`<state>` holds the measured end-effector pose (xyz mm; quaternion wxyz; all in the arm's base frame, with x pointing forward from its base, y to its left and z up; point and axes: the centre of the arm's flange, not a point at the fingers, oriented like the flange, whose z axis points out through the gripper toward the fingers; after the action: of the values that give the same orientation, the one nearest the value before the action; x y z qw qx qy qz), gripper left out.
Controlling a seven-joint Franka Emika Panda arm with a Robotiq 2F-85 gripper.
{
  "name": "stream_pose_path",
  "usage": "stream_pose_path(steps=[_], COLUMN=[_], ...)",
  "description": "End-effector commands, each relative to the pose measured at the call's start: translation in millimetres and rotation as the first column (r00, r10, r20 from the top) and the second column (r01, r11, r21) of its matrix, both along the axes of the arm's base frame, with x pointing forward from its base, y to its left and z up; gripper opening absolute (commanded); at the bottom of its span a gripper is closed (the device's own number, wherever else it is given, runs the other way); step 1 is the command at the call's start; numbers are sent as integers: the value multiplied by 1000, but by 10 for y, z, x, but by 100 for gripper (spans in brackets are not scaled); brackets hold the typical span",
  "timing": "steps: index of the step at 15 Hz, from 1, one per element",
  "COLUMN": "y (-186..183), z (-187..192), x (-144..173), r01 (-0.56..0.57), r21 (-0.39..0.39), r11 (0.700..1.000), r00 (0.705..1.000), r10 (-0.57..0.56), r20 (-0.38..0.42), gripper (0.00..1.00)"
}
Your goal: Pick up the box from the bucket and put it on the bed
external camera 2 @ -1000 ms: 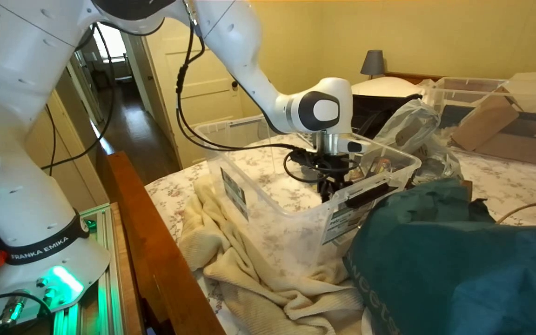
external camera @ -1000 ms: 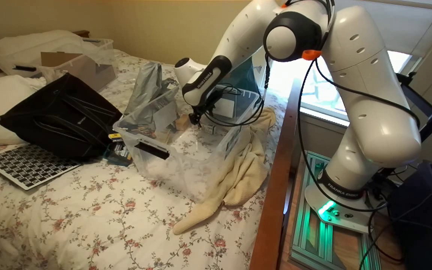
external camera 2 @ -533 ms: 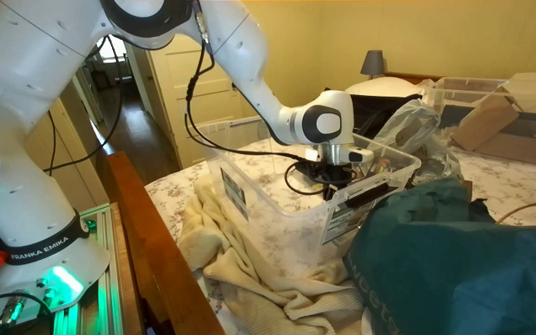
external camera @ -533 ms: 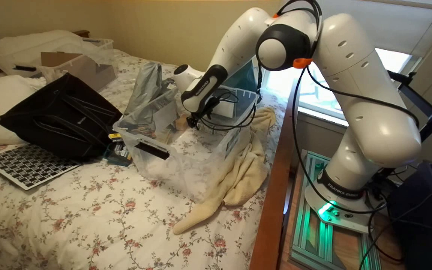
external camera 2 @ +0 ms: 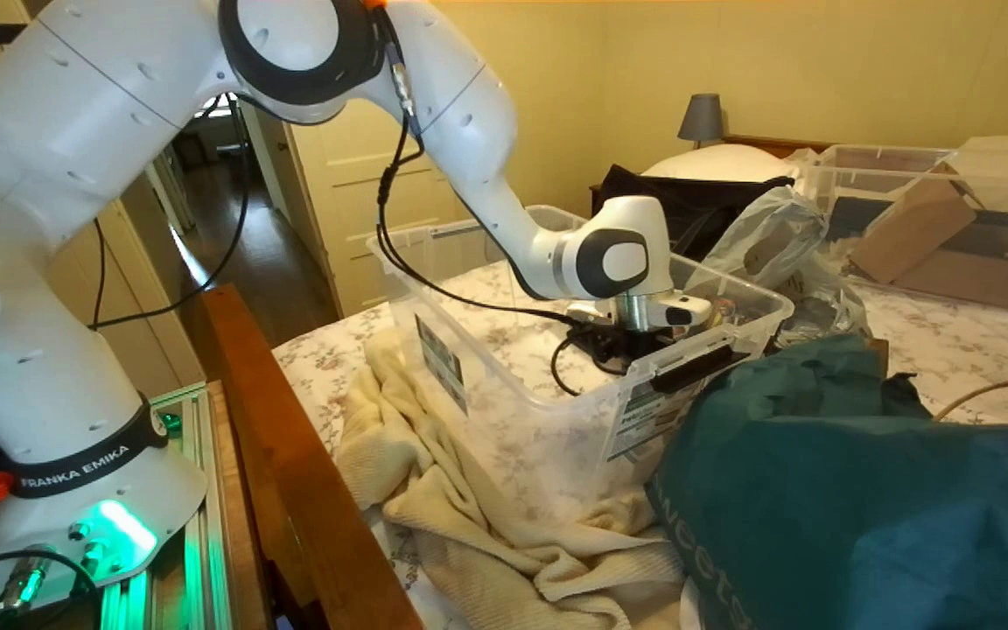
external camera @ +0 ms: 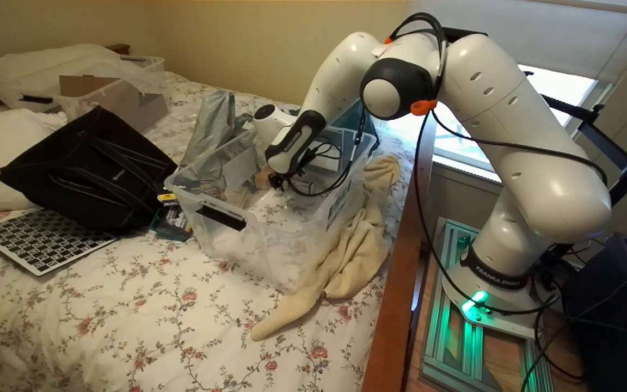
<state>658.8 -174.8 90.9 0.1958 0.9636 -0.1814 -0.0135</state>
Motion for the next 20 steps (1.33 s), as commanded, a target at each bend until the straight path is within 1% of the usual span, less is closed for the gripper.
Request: stream_pose_path(steps=[1,2,3,4,6,8,9,13,14,15,16,17,18,19,20], y=[-50,-45,-39,-34,-39,-27,-22,-34,-38,-35,-31,-21,-18,-33,-56], z=[-143,-166,-180,-190,-182,-118,-90,52,72,98,129,173,222,273,328], x=[130,141,152,159,163,170,171,166,165,168,172,171,165,155,145], r01=[-7,-13,-19,-21,-27,-30,-29,2,9,15,22,24,26,27,28], r21=[-26,-25,-23,-19,-11,-1,-2,8,9,23,23,27,27,22,23], r11=[1000,1000,1000,1000,1000,1000,1000,1000,1000,1000,999,999,999,999,999], r00=[999,999,999,999,999,999,999,1000,1000,1000,1000,1000,999,999,999], r10=[8,14,20,22,28,30,29,-2,-9,-15,-23,-25,-27,-27,-29], r20=[38,40,40,38,34,29,27,15,12,10,13,17,19,24,30], gripper=[97,74,72,68,53,40,32,5,3,5,1,0,0,2,0])
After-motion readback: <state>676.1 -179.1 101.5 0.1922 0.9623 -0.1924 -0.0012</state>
